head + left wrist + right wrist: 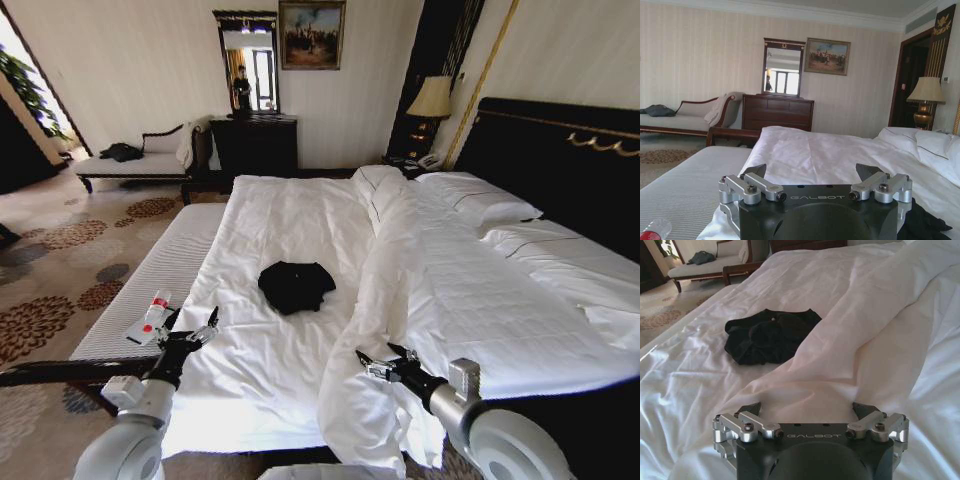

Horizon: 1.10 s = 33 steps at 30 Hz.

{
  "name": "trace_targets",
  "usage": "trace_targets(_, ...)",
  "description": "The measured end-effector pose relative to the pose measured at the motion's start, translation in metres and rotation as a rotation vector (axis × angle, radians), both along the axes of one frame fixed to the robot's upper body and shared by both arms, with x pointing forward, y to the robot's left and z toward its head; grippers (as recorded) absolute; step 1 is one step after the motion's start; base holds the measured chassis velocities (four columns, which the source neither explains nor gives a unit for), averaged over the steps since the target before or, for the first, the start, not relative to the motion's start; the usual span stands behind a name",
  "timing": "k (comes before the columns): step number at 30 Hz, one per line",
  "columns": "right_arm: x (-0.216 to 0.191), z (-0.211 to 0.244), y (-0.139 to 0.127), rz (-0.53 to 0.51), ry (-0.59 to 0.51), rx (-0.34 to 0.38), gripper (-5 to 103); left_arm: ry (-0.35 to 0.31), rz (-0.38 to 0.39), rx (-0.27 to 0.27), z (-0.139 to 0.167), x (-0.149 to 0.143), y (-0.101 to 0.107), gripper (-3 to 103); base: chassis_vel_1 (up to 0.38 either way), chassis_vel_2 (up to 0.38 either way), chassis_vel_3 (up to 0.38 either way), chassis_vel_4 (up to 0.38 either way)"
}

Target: Fold the clothes on the bed.

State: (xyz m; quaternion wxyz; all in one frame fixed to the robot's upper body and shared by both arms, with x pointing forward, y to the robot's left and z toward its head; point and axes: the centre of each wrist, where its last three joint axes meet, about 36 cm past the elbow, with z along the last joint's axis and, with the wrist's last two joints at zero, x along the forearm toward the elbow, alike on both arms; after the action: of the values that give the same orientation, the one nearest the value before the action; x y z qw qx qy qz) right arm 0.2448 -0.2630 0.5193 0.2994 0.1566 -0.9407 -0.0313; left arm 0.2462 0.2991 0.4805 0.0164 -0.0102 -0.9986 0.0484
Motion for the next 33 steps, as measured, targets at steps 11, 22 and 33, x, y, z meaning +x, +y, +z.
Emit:
trace_targets(11, 0.002, -0.012, -0.001, -0.005, 0.028, -0.077, 84, -0.004, 0.006, -0.003, -0.003, 0.003, 0.001, 100, 0.000, 0.000, 0.000, 0.000)
trace_targets(22, 0.000, -0.012, 0.001, -0.009, 0.023, -0.065, 41, -0.007, 0.012, -0.005, -0.002, 0.003, 0.001, 100, 0.000, 0.000, 0.000, 0.000)
trace_targets(33, -0.007, -0.007, 0.001, -0.018, 0.008, -0.073, 3, -0.010, 0.019, -0.011, -0.002, 0.003, 0.001, 100, 0.000, 0.000, 0.000, 0.000)
